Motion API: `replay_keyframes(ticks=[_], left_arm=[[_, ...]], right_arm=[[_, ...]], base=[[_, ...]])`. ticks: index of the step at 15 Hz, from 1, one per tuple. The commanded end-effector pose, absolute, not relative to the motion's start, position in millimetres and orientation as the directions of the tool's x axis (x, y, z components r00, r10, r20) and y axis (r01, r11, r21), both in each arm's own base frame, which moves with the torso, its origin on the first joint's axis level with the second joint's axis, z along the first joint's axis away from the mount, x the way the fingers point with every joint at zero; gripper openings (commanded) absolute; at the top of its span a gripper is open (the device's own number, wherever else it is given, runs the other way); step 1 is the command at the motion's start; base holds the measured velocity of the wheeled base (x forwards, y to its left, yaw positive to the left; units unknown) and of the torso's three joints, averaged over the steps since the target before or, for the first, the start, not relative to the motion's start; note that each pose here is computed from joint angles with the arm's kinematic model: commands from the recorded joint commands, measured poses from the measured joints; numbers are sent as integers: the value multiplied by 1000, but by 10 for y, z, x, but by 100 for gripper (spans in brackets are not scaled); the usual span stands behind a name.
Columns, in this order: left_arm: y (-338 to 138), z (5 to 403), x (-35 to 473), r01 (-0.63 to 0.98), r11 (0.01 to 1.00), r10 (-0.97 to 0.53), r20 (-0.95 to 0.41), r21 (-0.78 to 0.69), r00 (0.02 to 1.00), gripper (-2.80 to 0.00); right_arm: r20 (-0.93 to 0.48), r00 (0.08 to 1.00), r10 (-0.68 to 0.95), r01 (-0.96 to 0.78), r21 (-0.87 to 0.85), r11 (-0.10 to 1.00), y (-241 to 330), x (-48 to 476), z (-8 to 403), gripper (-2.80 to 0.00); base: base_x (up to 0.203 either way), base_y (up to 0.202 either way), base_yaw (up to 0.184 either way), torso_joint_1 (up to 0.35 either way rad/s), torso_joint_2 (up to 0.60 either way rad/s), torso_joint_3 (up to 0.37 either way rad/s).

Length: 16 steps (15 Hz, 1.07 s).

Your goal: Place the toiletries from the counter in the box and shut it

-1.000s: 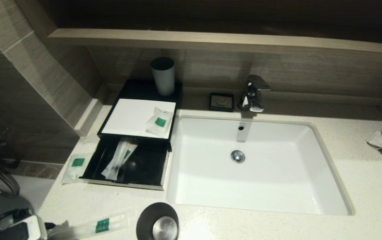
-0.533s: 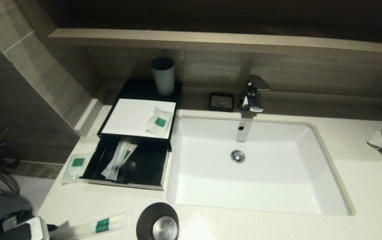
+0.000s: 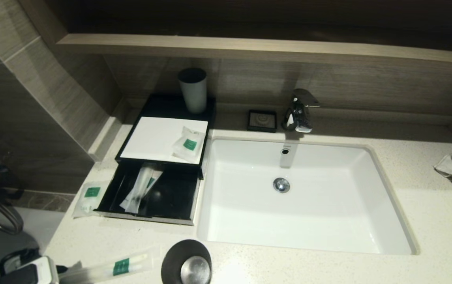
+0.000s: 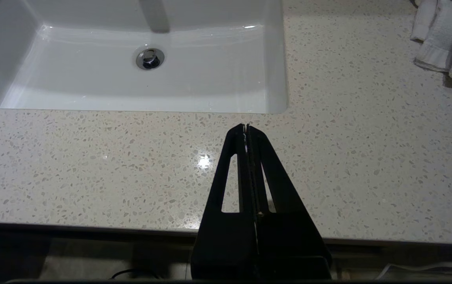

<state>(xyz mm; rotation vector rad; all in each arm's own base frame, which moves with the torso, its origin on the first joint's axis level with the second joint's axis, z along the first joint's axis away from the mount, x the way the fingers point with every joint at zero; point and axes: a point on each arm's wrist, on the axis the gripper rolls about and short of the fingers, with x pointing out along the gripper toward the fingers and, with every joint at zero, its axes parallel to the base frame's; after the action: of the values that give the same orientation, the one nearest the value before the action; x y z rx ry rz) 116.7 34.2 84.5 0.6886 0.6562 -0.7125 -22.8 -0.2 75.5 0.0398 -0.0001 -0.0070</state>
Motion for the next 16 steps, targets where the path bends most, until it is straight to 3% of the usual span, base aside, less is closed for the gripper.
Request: replay_keyframes(ticks=[1, 16], left_arm=[[339, 839, 1156, 760, 554, -347, -735, 340, 582, 0], [346, 819, 1164, 751, 543, -314, -738, 377, 598, 0]], right_arm=[[0, 1000, -8, 8, 40, 999, -2, -228, 755, -280], [0, 1000, -8, 8, 40, 999, -2, -228, 755, -280]], base=[[0, 0, 0, 0, 0, 0], [0, 0, 0, 0, 0, 0]])
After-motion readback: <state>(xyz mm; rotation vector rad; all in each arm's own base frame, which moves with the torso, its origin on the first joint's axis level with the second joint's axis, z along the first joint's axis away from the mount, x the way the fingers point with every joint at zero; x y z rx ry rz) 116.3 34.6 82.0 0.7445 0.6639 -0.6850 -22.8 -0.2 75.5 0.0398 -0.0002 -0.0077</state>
